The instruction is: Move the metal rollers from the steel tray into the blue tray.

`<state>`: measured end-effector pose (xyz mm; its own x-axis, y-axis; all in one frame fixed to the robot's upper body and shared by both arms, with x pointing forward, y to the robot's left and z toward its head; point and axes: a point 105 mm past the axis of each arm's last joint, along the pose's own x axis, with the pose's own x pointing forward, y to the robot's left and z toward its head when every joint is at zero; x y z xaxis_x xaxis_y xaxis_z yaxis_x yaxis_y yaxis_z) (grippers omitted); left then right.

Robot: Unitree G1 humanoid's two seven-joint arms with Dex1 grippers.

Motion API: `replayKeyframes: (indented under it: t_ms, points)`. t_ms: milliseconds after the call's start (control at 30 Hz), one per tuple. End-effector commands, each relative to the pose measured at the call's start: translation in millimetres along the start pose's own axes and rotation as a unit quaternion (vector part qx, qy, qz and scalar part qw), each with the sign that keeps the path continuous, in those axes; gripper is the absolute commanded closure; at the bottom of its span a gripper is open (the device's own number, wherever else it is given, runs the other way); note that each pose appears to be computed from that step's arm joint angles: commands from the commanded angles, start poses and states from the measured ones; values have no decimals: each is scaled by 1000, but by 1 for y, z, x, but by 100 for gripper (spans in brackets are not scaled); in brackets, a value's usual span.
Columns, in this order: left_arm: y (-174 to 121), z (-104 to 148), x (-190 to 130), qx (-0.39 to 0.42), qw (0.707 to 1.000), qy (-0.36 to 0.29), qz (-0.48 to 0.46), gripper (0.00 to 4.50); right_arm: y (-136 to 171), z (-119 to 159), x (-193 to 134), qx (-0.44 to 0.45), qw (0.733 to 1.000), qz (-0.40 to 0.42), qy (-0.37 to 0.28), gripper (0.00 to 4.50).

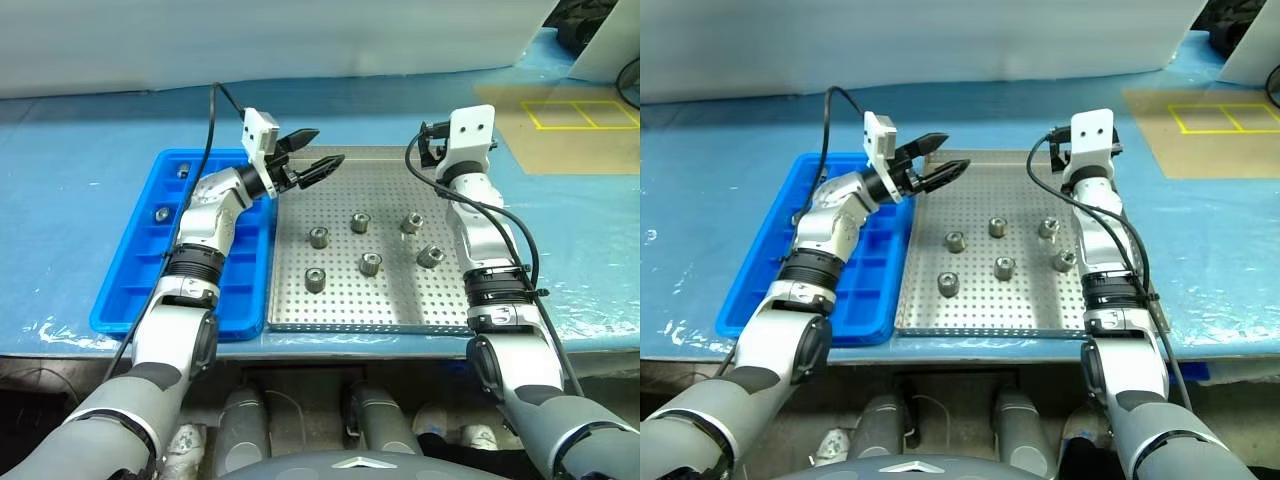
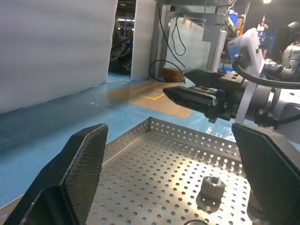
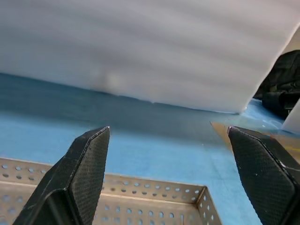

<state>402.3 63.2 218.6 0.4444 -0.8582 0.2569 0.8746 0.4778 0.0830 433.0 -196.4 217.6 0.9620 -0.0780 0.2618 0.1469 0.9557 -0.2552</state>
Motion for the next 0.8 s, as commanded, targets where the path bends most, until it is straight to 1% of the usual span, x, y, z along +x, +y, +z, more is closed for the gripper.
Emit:
replayKeyframes:
  t_ms: [33,133,233,333,433,500,567,600,667,733,800]
  points:
    - [3,14,-7,16,1000,-8,0,0,6,11,0,-4,1000,13,-20,36]
    - [-1,19,-12,18,1000,-5,-17,0,10,13,1,-6,999,34,-23,36]
    - [-4,17,-21,13,1000,6,-25,0,17,14,1,-5,997,71,-26,36]
    - [-12,17,-31,11,999,17,-48,0,33,16,-3,-6,989,142,-32,36]
    - [-14,18,-43,13,998,33,-53,0,50,22,-11,19,976,214,-35,36]
    - [-16,13,-61,15,997,60,-56,0,65,32,-29,45,952,301,-44,36]
    - [-18,2,-90,14,993,104,-52,0,71,36,-63,48,908,416,-36,36]
    - [-20,-1,-100,11,992,119,-52,0,70,35,-75,45,893,447,-29,36]
    - [-24,-2,-108,6,990,131,-56,0,65,35,-85,39,883,468,-19,36]
    - [-26,-3,-122,1,986,153,-60,0,55,30,-97,44,869,492,5,36]
    - [-24,-4,-137,2,983,177,-54,0,44,14,-107,26,865,499,43,36]
